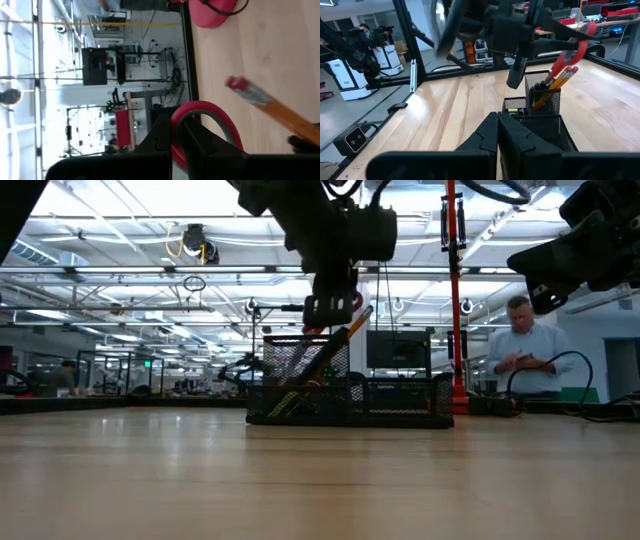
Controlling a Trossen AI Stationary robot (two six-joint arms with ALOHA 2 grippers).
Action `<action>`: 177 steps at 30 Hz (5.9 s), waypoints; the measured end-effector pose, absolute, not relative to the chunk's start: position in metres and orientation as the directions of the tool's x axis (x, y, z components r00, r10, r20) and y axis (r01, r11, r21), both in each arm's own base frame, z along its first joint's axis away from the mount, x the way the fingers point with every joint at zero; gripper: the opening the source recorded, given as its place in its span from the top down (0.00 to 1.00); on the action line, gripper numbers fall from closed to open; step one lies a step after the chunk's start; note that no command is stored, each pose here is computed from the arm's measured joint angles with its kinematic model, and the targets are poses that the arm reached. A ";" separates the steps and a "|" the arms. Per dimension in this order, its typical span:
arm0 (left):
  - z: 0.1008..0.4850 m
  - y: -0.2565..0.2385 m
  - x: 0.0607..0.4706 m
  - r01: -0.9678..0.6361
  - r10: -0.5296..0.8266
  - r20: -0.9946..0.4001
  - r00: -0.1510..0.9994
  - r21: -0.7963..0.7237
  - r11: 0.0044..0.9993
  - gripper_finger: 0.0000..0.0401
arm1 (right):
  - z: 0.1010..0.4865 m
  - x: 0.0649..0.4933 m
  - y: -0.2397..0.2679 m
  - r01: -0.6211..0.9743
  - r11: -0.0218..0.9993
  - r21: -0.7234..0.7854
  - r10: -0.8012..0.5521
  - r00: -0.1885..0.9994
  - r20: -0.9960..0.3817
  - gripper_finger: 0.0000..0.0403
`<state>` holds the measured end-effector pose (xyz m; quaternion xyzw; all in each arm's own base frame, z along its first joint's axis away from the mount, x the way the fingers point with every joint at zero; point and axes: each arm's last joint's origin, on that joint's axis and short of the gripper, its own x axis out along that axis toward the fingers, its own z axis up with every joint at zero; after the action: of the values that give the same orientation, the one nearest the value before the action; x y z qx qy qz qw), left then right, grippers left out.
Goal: Pick and place office supplies into organizer
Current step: Put the scissors into the desk organizer
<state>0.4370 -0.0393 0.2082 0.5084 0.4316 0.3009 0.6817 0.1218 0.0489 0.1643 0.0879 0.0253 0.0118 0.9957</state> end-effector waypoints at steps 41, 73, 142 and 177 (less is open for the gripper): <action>0.240 -0.067 0.427 -0.019 0.890 -0.150 0.431 0.984 0.175 0.63 | 0.164 0.122 0.049 -0.022 0.985 0.171 0.031 0.998 -0.052 0.99; 0.252 -0.066 0.272 -0.348 0.562 -0.394 0.727 0.493 0.797 0.97 | 0.168 0.122 0.046 0.050 0.977 0.208 -0.049 0.999 -0.009 0.99; 0.175 -0.008 0.229 -0.108 0.170 -0.223 0.960 0.267 0.958 0.94 | 0.212 0.269 0.046 0.623 0.772 0.126 -0.557 0.758 -0.340 0.54; 0.175 -0.008 0.229 -0.105 0.170 -0.224 0.960 0.275 0.956 0.94 | 0.202 0.276 0.023 0.623 0.747 0.233 -0.519 0.765 -0.381 0.57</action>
<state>0.2289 -0.0082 0.1752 0.1314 0.1234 0.0701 0.9811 0.2760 0.0225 0.2025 0.1759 0.1477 -0.3093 0.9228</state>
